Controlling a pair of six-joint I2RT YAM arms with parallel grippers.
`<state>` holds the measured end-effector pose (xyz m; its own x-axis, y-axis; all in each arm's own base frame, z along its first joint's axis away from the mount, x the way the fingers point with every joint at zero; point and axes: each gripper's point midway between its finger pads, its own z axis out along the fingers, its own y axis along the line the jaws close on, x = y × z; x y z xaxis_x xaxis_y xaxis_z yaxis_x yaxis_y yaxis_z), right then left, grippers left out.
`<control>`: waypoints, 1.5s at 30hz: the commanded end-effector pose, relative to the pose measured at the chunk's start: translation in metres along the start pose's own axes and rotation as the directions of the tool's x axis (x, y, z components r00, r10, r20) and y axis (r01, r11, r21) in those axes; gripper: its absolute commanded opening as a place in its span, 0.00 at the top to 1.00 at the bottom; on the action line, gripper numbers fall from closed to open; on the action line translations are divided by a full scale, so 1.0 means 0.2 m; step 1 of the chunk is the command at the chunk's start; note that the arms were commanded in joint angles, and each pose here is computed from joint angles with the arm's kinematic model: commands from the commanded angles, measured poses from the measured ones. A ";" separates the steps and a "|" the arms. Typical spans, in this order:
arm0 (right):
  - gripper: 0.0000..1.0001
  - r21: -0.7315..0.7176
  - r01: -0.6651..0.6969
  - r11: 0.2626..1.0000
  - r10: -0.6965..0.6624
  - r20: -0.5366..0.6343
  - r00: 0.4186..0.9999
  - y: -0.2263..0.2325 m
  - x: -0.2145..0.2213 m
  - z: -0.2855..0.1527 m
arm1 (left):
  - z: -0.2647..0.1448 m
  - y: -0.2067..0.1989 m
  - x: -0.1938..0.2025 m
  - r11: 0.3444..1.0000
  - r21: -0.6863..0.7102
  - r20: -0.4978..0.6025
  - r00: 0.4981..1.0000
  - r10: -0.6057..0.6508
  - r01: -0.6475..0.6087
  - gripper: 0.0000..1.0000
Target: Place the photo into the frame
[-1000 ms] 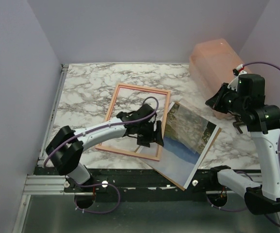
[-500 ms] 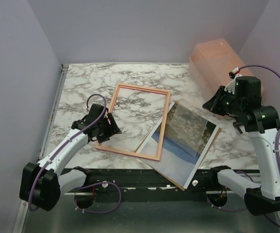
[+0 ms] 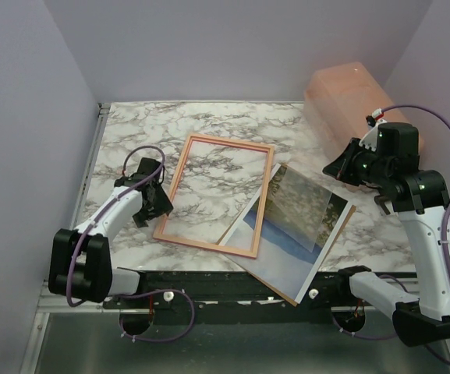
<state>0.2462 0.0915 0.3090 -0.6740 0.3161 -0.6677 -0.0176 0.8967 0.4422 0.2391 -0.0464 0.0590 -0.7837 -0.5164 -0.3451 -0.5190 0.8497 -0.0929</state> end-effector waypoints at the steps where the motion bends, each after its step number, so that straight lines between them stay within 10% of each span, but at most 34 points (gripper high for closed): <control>1: 0.99 -0.066 -0.005 0.998 0.004 -0.017 1.000 0.07 0.01 -0.03 | 0.07 -0.04 0.04 0.997 0.027 -0.087 0.993 0.077 -0.075 0.29; 28: 0.99 -0.446 -0.018 0.895 -0.010 -0.060 0.998 0.46 -0.07 -0.19 | -0.06 -0.23 0.53 0.930 0.352 -0.220 0.956 0.193 -0.106 0.41; 45: 0.99 -0.619 -0.085 0.781 0.006 -0.129 0.992 0.66 -0.16 -0.20 | -0.45 -0.16 0.28 0.906 0.390 0.054 0.987 0.154 -0.163 0.32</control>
<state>0.2363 0.1744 0.3942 -0.7590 0.2761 -0.5896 -0.3566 0.5814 0.7313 0.1801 -0.1231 0.0958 -0.8682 -0.3849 -0.3132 -0.2472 0.8828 -0.3994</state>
